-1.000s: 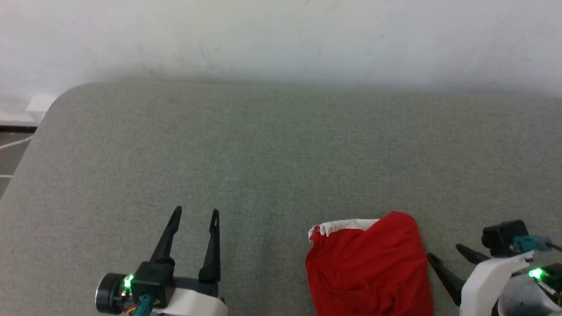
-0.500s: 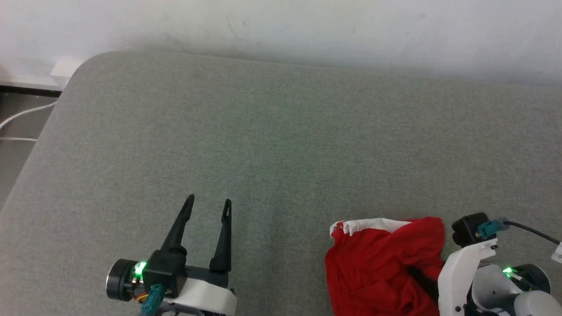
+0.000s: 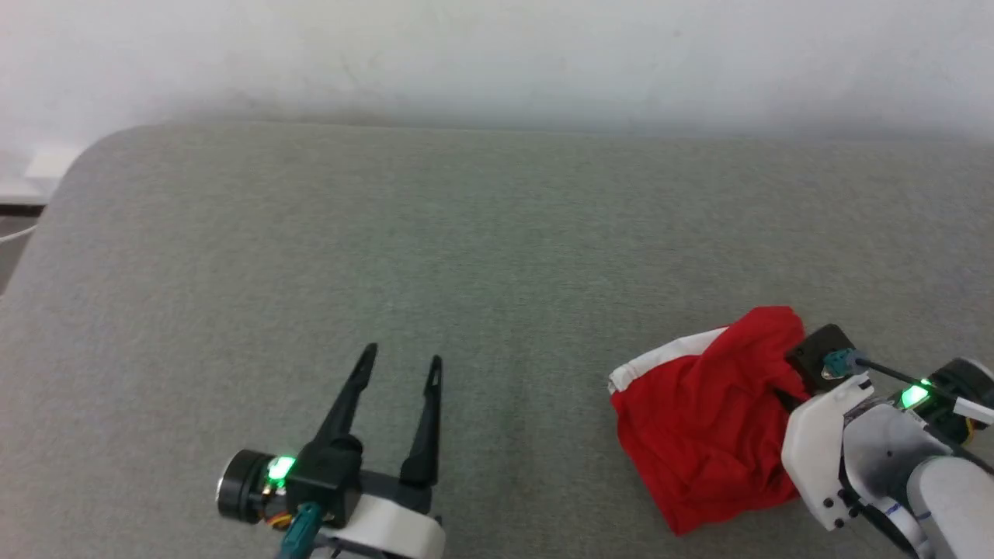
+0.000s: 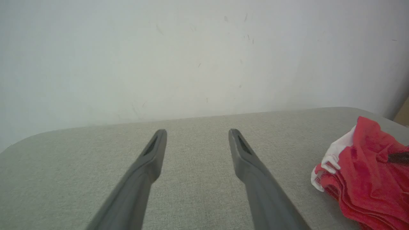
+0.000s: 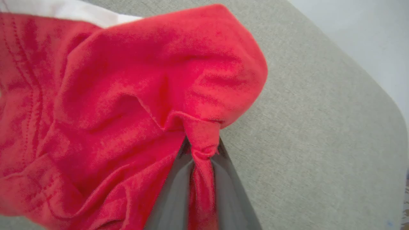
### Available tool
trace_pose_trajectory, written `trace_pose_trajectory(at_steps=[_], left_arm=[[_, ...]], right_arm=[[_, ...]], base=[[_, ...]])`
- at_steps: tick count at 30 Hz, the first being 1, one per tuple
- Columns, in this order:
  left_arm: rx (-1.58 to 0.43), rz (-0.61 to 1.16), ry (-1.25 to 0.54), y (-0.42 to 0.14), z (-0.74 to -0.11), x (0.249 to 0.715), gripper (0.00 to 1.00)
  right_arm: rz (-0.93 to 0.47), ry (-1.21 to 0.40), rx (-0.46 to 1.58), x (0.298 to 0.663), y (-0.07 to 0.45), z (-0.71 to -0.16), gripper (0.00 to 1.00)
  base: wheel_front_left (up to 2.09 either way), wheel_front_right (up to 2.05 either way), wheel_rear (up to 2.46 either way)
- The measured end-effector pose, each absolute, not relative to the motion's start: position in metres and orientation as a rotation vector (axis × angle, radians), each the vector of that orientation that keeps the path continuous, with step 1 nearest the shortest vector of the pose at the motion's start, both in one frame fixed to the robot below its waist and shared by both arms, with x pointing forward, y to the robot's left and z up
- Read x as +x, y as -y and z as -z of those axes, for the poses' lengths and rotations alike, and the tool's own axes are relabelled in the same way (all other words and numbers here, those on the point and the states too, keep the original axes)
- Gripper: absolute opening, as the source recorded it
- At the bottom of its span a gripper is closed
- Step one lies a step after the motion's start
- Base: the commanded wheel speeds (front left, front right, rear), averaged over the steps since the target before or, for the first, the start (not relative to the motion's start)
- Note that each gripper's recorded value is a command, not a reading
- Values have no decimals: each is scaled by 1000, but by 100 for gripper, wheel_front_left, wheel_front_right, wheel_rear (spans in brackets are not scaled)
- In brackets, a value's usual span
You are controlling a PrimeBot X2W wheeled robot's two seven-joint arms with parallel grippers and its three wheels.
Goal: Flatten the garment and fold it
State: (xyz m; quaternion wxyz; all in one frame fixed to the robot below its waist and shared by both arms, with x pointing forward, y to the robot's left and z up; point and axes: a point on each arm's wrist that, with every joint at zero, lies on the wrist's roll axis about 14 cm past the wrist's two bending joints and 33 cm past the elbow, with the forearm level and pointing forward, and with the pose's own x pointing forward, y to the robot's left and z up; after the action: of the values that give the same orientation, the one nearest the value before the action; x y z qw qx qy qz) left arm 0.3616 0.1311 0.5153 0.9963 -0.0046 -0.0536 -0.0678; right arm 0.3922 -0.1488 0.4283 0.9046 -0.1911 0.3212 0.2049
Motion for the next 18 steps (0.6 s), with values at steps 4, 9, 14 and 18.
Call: trace_pose_trajectory(at_steps=[4,9,14,18], left_arm=[[-30,266,143,-91,-525,376,100],[-57,418,184,-40,-537,396,100],[-81,511,180,-8,-530,414,100],[-96,553,154,5,-515,428,100]], right_arm=[[-364,-681,-535,391,191,-439,0],[-242,-713,-647,392,258,-451,0],[-142,-747,-727,396,321,-452,0],[-57,-794,-753,397,369,-444,0]], base=[[0,0,0],[0,0,0],[0,0,0],[0,0,0]])
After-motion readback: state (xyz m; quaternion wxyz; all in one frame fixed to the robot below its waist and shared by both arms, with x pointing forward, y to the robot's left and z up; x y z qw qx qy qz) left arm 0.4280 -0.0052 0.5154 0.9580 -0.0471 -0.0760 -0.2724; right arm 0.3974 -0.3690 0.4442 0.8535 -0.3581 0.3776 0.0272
